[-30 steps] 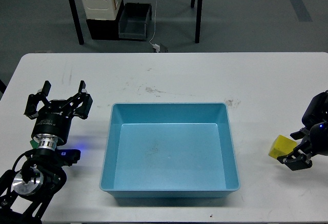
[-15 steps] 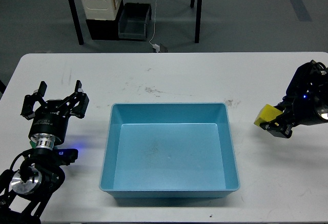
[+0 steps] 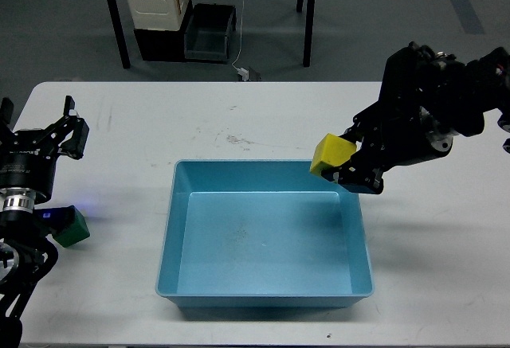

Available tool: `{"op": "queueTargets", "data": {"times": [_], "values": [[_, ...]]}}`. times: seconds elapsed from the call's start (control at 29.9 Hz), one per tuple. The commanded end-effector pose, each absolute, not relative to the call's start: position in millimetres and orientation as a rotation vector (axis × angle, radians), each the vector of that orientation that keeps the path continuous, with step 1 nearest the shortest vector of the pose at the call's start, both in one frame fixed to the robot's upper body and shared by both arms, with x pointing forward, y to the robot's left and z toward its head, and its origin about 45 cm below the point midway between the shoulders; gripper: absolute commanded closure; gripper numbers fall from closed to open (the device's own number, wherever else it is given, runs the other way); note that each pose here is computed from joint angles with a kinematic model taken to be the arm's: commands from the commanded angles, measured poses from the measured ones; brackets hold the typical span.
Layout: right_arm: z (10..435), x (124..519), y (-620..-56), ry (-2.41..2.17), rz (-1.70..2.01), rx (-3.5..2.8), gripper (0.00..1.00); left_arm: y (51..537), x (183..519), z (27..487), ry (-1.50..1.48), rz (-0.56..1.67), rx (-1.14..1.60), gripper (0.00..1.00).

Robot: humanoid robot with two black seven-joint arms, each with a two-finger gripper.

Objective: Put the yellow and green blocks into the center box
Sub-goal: 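Carry the yellow cube over the tray and release it inside, then lift the open right gripper out of the tray and withdraw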

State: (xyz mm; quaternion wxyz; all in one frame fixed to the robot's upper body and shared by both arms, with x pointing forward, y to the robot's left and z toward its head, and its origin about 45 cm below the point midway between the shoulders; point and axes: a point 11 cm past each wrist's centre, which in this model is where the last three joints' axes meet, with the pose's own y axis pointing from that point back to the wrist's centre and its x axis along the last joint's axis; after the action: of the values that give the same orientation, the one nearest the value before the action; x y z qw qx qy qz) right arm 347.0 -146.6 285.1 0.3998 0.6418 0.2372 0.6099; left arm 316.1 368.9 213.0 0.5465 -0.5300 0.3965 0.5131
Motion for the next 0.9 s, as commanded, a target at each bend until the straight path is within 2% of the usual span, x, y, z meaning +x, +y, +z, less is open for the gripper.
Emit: {"op": "queueTargets", "data": {"times": [0.0, 0.07, 0.1, 0.17, 0.2, 0.23, 0.3, 0.5, 0.64, 0.74, 0.87], "values": [[258, 342, -135, 0.668, 1.502, 1.645, 0.85, 402, 316, 236, 0.827, 1.257, -1.138, 0.0], [245, 340, -138, 0.675, 1.465, 1.664, 0.74, 420, 316, 252, 0.749, 1.276, -1.051, 0.0], [239, 339, -138, 0.677, 1.45, 1.676, 0.64, 427, 317, 260, 0.701, 1.283, -0.992, 0.0], [227, 332, -134, 0.699, 1.433, 1.703, 0.26, 441, 318, 278, 0.572, 1.308, -0.822, 0.0], [223, 330, -135, 0.705, 1.423, 1.711, 0.14, 446, 317, 283, 0.514, 1.319, -0.743, 0.0], [220, 328, -136, 0.707, 1.413, 1.719, 0.07, 450, 318, 288, 0.445, 1.325, -0.656, 0.0], [217, 327, -140, 0.7, 1.399, 1.726, 0.03, 450, 320, 298, 0.323, 1.291, -0.527, 0.0], [240, 344, -154, 0.553, 1.403, 1.768, 0.03, 465, 327, 343, -0.061, 1.251, -0.299, 0.0], [281, 363, -155, 0.233, 1.55, 1.919, 0.03, 457, 330, 373, -0.333, 1.175, -0.193, 0.0], [305, 369, -157, -0.068, 1.671, 2.044, 0.03, 454, 334, 390, -0.513, 1.1, 0.05, 0.01], [321, 373, -178, -0.404, 1.745, 2.098, 0.03, 442, 340, 401, -0.65, 1.03, 0.199, 0.01]]}}
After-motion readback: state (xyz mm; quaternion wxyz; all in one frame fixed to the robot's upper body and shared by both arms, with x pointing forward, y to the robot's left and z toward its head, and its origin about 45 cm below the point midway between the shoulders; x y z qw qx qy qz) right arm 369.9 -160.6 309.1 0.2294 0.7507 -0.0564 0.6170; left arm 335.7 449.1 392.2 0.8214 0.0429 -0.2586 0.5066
